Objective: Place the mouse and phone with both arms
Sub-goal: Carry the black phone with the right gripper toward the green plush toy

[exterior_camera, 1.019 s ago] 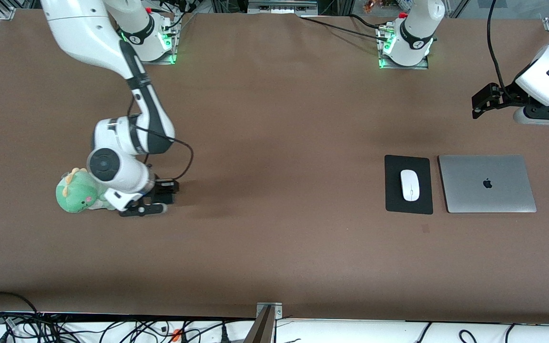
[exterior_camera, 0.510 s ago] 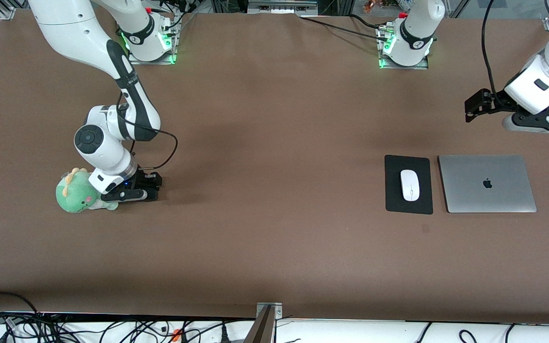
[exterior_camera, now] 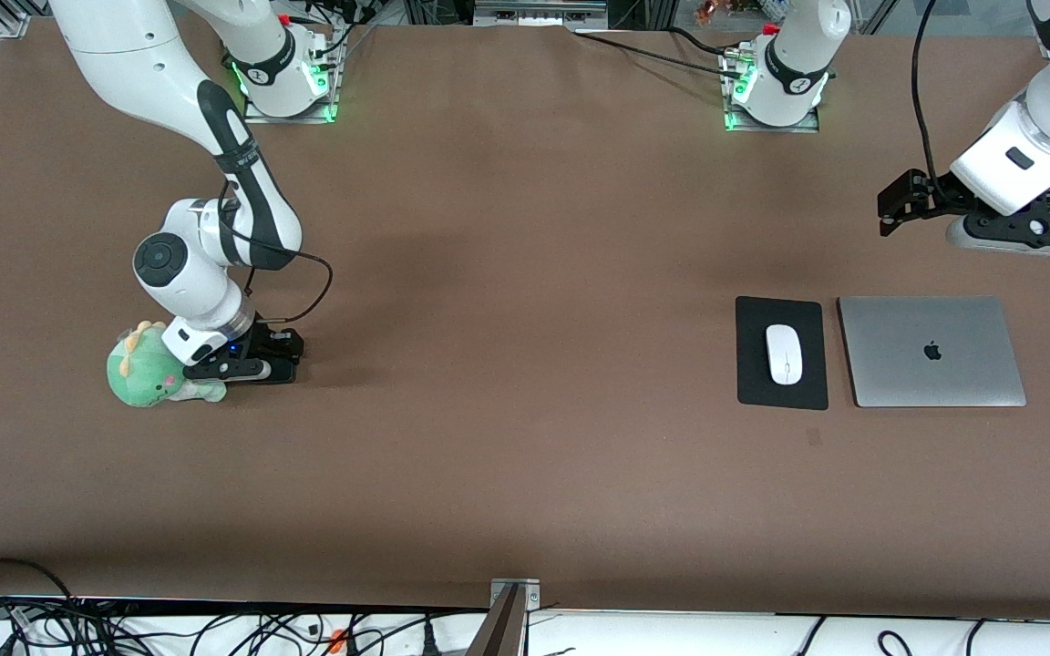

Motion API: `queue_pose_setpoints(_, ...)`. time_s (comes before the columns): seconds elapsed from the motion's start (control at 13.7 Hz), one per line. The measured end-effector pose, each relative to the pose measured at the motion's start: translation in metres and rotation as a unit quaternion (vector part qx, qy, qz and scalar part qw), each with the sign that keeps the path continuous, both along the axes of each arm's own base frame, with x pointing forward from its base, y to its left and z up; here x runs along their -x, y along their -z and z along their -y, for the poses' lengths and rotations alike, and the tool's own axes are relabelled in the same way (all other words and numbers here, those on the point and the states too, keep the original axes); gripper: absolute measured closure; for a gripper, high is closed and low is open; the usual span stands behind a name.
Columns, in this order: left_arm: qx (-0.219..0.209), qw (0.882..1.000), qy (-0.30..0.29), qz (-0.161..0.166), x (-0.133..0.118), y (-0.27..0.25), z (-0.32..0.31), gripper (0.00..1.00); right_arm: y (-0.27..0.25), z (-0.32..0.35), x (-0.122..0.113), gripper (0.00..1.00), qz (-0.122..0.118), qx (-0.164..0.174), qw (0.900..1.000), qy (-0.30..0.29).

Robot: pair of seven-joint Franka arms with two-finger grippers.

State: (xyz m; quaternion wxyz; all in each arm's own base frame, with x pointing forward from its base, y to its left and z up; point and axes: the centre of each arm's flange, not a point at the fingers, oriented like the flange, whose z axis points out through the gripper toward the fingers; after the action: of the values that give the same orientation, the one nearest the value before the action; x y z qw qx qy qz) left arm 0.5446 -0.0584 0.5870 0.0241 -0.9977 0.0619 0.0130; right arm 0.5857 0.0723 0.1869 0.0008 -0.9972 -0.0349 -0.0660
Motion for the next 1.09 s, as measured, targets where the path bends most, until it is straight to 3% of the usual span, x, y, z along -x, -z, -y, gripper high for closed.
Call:
queue_pose_setpoints(0.15,0.0,1.0,0.004,0.0,0.0,0.0,0.004,0.0,-0.001,-0.001,-0.001,0.0,0.002,-0.002,1.0,0.002)
queue_pose_setpoints(0.44,0.0,1.0,0.001,0.0,0.0,0.0,0.001,0.0,-0.007,-0.003,-0.006,0.0,0.0,-0.006,1.0,0.002)
queue_pose_setpoints(0.8,0.0,1.0,-0.01,-0.004,-0.003,0.004,-0.01,0.0,-0.08,-0.015,-0.048,0.0,-0.075,-0.049,0.996,0.012)
queue_pose_setpoints(1.09,0.0,1.0,-0.01,-0.005,-0.004,0.006,-0.01,0.0,-0.167,0.014,-0.061,0.0,-0.13,-0.063,0.989,0.019)
